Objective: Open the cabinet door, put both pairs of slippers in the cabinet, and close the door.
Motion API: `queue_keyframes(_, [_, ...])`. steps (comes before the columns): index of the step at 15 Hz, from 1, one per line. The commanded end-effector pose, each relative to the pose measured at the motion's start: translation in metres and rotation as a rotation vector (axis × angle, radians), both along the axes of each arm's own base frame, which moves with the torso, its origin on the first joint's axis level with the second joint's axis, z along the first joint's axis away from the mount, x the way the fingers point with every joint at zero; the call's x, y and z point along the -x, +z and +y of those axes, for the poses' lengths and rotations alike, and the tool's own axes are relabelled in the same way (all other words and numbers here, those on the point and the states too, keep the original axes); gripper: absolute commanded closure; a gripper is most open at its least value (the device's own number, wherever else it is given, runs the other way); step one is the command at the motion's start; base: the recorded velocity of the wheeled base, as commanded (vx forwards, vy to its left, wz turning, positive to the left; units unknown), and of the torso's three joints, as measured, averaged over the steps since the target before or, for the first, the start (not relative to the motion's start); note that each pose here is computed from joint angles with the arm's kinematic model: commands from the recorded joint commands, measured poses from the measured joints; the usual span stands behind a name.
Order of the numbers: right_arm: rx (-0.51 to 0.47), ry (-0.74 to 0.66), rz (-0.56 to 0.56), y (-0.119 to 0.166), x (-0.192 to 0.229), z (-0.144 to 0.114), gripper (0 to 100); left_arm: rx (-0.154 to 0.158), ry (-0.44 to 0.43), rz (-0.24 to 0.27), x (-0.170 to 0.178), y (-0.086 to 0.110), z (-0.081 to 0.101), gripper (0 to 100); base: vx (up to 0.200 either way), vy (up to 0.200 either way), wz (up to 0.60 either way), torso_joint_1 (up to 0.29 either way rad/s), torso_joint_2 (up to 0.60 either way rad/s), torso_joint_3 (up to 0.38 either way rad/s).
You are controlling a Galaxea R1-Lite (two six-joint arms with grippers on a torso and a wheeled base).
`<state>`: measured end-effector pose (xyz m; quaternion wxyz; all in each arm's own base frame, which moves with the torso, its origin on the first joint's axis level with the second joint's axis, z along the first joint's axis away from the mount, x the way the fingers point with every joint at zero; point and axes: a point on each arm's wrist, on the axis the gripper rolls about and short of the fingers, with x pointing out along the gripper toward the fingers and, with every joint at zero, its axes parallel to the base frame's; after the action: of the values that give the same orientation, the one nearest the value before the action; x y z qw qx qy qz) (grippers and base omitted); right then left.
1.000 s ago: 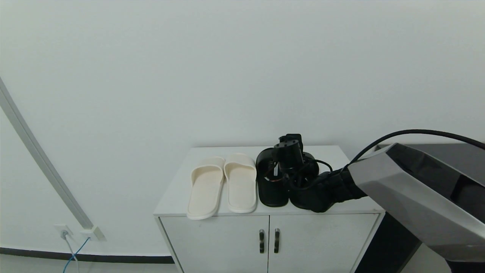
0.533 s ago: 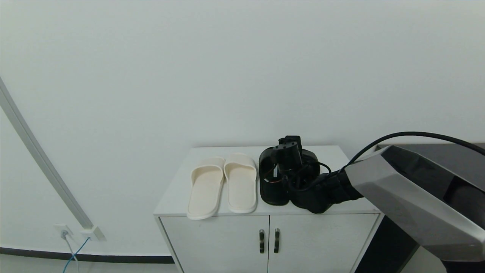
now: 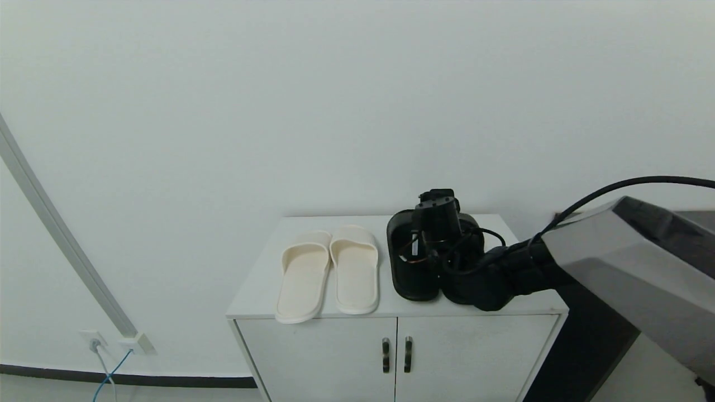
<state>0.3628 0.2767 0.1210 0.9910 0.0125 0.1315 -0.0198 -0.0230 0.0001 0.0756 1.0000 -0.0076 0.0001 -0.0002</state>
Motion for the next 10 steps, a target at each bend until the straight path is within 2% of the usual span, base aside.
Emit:
queue_keyframes(1, [-0.038,0.087,-0.025,0.042,0.040,-0.012,100,0.000,0.000,0.001,0.000,0.000,0.000,100,0.000,0.000,0.00,0.000,0.00,0.000])
queue_keyframes(4, [-0.031,0.219,0.001,0.058,0.088,-0.022,100,0.000,0.000,0.001,0.000,0.000,0.000,100,0.000,0.000,0.00,0.000,0.00,0.000])
queue_keyframes(10, [-0.040,0.575,-0.006,0.091,0.166,-0.065,100,-0.001,0.000,0.001,0.000,0.000,0.000,100,0.000,0.000,0.00,0.000,0.00,0.000])
